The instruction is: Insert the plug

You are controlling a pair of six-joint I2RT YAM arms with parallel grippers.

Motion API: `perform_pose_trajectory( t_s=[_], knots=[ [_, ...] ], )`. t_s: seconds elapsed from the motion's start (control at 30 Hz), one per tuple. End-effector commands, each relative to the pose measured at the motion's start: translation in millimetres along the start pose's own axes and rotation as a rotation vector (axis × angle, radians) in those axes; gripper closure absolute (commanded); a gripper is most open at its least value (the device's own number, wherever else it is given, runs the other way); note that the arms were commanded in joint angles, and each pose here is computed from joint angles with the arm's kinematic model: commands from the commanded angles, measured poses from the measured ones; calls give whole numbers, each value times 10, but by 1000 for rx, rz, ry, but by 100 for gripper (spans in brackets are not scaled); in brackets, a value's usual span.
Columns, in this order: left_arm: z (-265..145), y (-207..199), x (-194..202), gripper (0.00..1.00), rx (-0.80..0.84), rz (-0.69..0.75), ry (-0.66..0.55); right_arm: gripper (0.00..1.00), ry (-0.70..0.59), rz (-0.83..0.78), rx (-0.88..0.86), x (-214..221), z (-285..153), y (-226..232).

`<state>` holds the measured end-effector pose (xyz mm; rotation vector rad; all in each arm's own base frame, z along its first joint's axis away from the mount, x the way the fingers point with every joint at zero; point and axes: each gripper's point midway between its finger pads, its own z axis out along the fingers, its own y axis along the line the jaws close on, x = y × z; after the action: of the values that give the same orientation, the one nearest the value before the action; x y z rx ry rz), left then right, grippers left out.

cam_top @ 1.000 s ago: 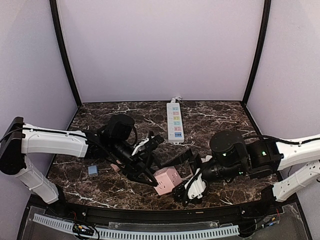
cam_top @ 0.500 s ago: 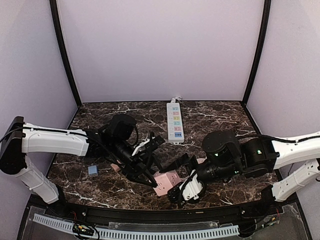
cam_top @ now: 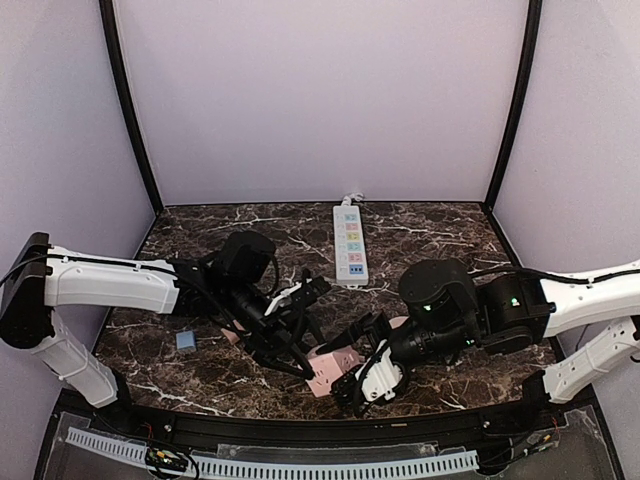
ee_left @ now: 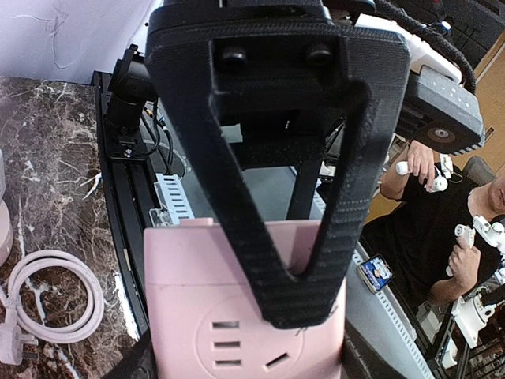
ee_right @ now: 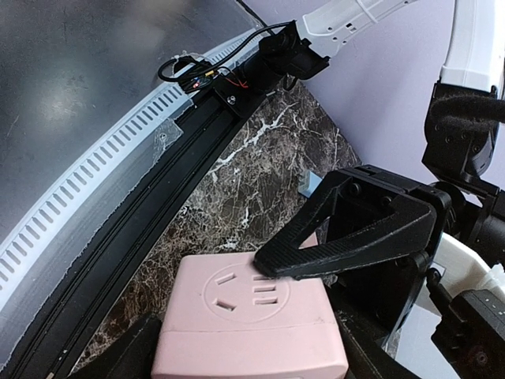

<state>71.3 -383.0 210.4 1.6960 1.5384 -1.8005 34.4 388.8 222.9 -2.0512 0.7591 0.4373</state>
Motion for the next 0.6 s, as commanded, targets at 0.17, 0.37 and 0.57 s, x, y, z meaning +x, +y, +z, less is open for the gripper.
perform_pose_trajectory(
  t_s=[0.17,0.37,0.57],
  knots=[
    [-21,-162,-145,96,61,65,-20,22,-3,7,2,-30,42,-18],
    [-22,-172,-150,96,67,64,-23,17,4,-4,26,-9,-6,-36],
    [-9,-157,-154,96,74,55,-23,23,4,0,26,-6,-6,-30]
  ],
)
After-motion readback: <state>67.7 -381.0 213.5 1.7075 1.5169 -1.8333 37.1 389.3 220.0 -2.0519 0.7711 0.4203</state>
